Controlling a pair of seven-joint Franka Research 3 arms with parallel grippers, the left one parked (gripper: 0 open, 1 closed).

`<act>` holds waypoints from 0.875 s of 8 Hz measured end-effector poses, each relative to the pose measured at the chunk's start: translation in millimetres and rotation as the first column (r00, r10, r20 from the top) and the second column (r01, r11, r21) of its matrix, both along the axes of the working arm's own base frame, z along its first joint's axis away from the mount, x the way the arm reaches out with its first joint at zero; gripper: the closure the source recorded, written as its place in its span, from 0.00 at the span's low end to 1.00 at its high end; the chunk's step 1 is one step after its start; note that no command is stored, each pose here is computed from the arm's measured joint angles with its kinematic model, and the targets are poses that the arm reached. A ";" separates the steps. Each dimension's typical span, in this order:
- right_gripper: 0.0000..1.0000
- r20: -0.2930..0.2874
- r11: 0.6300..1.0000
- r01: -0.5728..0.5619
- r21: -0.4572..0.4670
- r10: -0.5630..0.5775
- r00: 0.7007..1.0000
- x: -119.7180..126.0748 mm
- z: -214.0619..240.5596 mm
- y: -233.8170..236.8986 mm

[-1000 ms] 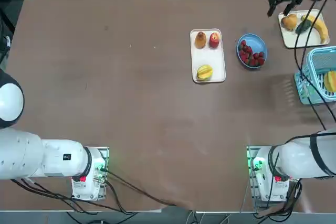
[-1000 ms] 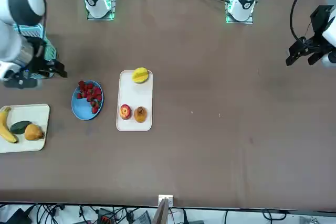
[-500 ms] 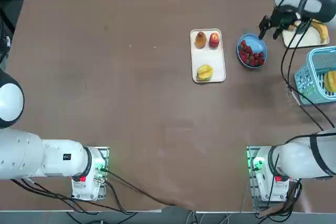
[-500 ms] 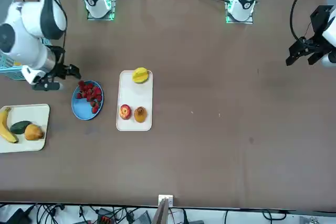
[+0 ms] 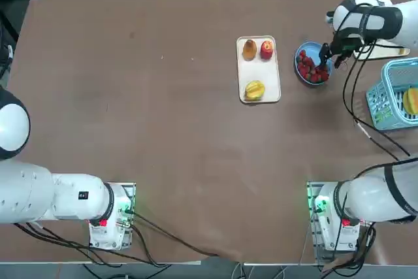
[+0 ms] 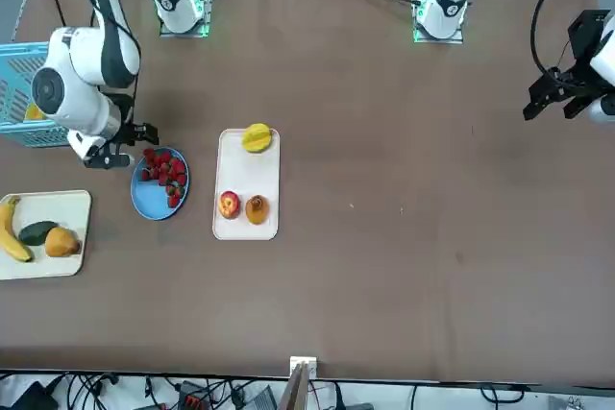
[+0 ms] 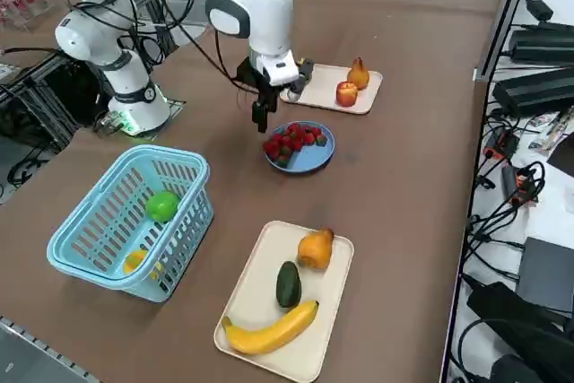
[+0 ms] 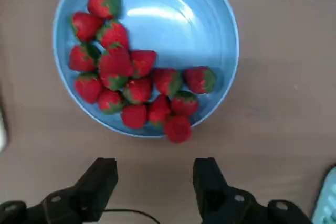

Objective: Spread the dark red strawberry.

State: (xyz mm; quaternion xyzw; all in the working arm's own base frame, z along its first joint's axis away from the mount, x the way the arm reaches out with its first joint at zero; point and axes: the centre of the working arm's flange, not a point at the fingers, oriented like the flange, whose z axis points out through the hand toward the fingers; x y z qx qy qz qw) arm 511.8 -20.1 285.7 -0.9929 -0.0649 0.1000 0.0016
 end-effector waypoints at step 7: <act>0.14 -0.009 0.998 -0.061 0.026 0.061 0.998 0.6 -36.5 -35.6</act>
